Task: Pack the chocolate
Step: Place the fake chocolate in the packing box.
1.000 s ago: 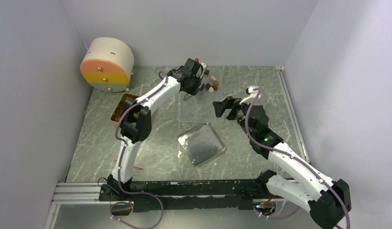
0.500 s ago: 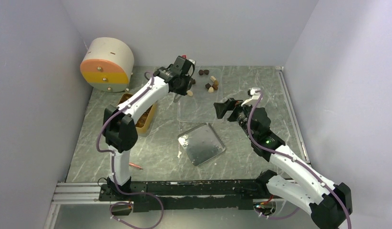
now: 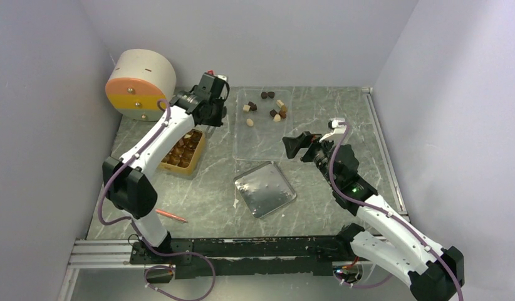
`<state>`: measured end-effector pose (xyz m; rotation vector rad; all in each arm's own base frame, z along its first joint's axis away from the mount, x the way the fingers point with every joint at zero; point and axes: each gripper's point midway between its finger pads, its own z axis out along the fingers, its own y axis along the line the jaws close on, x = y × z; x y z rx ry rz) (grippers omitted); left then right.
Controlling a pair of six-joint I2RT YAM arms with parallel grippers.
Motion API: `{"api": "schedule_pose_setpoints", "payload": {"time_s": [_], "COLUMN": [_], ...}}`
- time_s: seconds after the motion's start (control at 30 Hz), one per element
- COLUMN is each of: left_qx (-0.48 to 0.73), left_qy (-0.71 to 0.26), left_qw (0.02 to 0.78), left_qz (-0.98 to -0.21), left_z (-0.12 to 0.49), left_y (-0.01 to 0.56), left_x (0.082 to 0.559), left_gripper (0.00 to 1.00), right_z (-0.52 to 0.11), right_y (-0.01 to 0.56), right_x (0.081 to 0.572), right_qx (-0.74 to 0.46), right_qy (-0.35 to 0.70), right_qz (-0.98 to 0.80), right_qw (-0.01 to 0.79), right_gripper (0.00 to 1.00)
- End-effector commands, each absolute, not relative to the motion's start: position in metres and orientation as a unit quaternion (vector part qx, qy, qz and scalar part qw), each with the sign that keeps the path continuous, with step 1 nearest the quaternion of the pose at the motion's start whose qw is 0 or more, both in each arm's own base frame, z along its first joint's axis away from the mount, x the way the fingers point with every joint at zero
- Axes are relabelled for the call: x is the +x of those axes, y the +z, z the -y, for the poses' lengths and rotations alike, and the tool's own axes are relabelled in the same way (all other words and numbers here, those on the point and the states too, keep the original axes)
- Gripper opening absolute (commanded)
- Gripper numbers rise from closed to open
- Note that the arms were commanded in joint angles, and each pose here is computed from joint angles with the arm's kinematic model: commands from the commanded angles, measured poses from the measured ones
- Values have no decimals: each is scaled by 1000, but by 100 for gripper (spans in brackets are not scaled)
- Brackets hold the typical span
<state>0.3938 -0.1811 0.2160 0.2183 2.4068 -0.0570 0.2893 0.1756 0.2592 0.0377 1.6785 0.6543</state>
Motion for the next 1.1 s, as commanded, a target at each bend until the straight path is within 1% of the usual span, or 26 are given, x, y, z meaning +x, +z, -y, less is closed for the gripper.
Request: {"api": "schedule_pose_setpoints", "payload": {"time_s": [0.0,0.17,0.53,0.8,1.07], "left_qx": [32,-11,-96,-118,-111], "left_qy": [-11,3,64,68,45], "left_qw": [386,394,373,362,354], "left_qz": [-922,-919,-921,-922,-927], "left_z": [148,107,32,12,15], "left_y": [248,259,240,219,200], "left_x": [386,376,356,353,362], "left_gripper": [24,23,23,23,23], "right_z": [-178,-182,-181,-184,-183], "right_y": [265,266,272,272,278], "right_x": [285,283,281,280,278], "right_qx": [11,2,-12,-15,-12], "right_qy": [300,307,300,309,312], "right_qz": [-723,-724,-724,-724,-718], "right_qw": [623,618,621,617,622], "right_gripper": [100,100,100,100,100]}}
